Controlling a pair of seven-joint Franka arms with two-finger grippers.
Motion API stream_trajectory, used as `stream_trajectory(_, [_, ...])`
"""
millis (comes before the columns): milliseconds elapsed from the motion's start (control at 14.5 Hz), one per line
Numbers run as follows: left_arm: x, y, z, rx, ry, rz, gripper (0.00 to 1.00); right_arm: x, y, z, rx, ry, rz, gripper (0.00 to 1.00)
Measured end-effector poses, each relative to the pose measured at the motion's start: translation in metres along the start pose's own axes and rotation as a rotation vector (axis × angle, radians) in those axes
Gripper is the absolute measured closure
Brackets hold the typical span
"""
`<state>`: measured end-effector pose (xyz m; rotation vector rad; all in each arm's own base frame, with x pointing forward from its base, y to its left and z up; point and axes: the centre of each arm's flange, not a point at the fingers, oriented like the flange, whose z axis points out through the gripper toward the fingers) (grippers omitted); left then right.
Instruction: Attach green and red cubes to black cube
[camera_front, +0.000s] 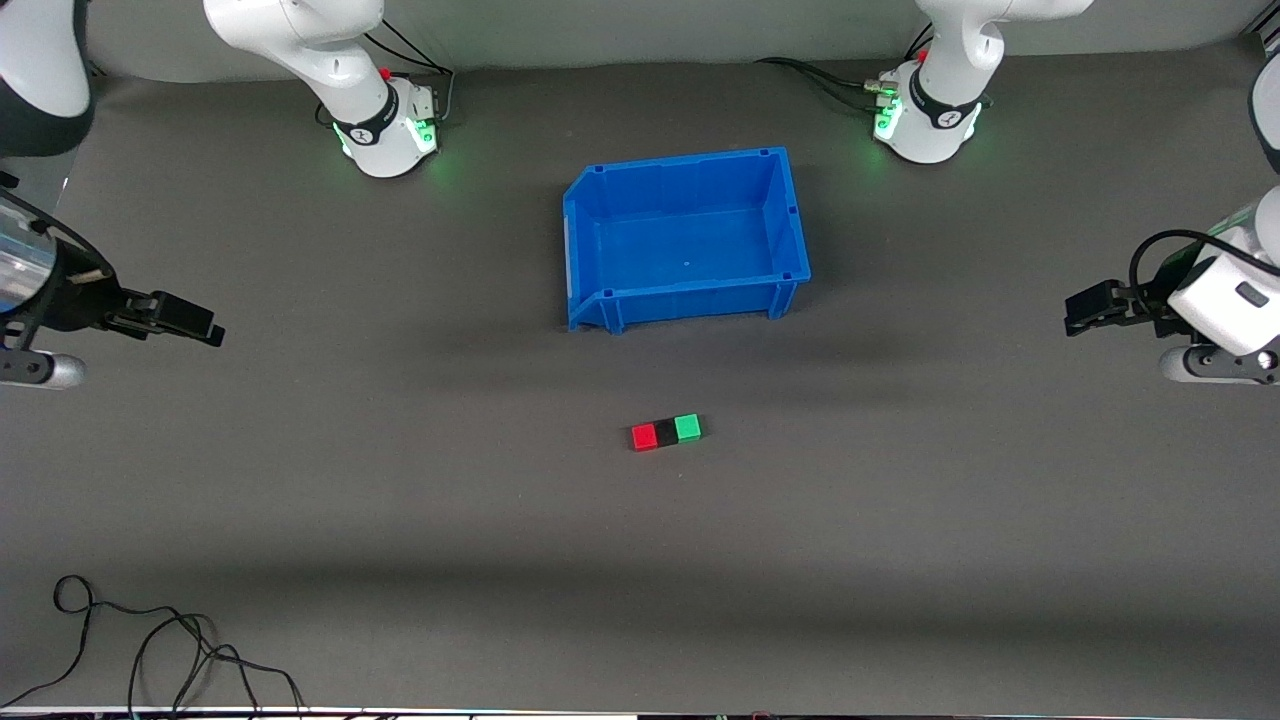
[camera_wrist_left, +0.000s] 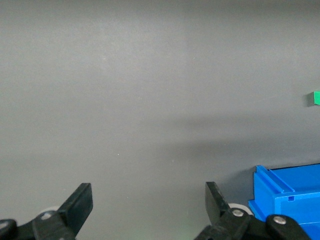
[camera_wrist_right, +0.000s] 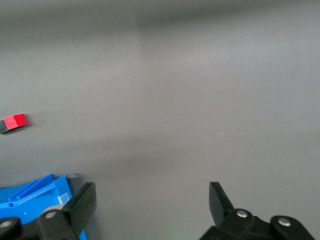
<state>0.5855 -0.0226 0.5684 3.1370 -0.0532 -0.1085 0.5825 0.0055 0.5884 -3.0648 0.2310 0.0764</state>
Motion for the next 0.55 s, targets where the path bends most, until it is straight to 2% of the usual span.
stream_trajectory(206, [-0.0023, 0.0009, -0.0053, -0.004, 0.011, 0.001, 0.00, -0.0030, 0.0000, -0.0048, -0.011, 0.010, -0.007, 0.00])
stream_trajectory(412, [-0.0029, -0.0017, -0.0066, -0.006, 0.013, -0.003, 0.00, -0.0034, -0.0020, -0.0038, -0.068, 0.016, -0.022, 0.00])
stream_trajectory(550, [-0.0029, -0.0026, -0.0065, -0.010, 0.013, -0.002, 0.00, -0.0040, -0.0051, -0.0020, -0.081, 0.014, -0.031, 0.00])
